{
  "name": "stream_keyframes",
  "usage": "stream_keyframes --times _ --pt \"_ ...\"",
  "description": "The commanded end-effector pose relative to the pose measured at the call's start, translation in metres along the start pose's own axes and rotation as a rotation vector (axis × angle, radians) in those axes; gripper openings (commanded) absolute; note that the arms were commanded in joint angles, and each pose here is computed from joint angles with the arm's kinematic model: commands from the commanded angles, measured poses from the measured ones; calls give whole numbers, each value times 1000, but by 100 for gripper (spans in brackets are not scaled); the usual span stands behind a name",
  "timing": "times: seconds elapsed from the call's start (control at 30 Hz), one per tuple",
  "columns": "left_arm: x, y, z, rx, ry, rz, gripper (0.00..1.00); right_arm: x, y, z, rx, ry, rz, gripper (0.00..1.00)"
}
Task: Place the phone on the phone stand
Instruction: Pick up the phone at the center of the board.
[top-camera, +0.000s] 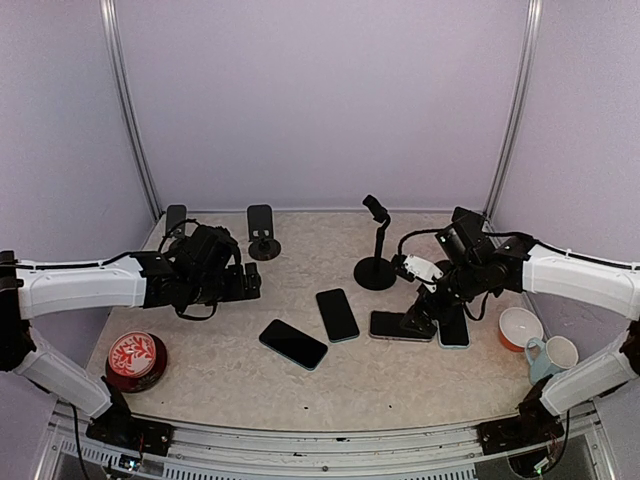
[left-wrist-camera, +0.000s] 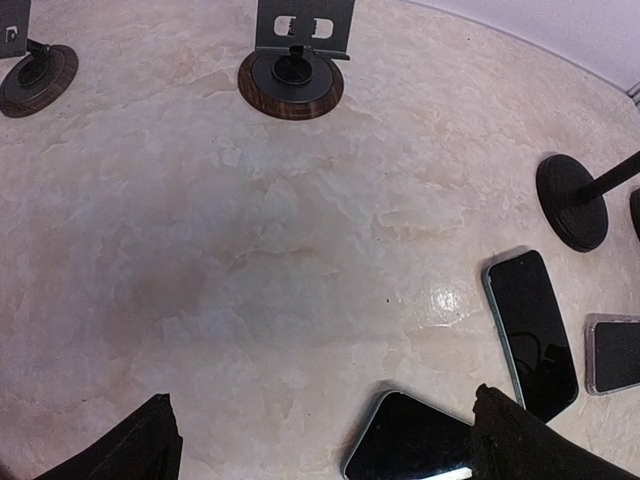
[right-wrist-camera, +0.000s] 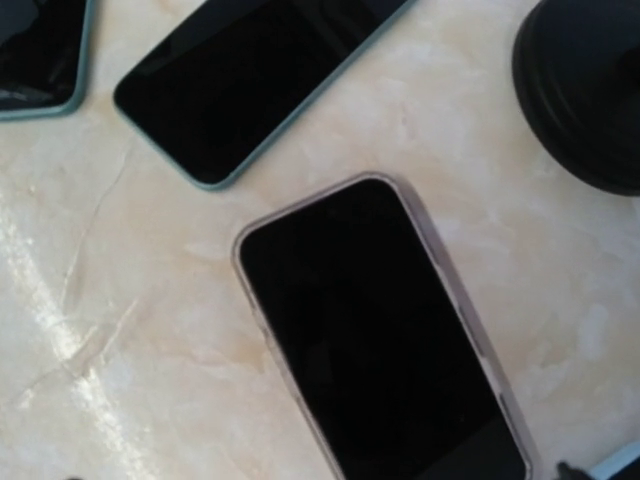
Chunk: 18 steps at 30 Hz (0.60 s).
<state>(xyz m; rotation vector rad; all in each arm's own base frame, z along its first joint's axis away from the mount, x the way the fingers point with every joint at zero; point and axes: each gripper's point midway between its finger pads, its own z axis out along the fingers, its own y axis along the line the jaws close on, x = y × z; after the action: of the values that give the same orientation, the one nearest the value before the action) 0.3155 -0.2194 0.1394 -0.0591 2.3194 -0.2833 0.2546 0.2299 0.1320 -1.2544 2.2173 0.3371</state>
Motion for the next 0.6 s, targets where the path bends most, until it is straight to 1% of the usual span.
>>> stream_keyframes --times 0.0,0.57 --pt "-2 -3 -5 25 -15 -7 99 -9 4 5 -25 -6 -67 100" --pt "-1 -1 -7 22 -12 -3 99 0 0 53 -95 127 -175 100"
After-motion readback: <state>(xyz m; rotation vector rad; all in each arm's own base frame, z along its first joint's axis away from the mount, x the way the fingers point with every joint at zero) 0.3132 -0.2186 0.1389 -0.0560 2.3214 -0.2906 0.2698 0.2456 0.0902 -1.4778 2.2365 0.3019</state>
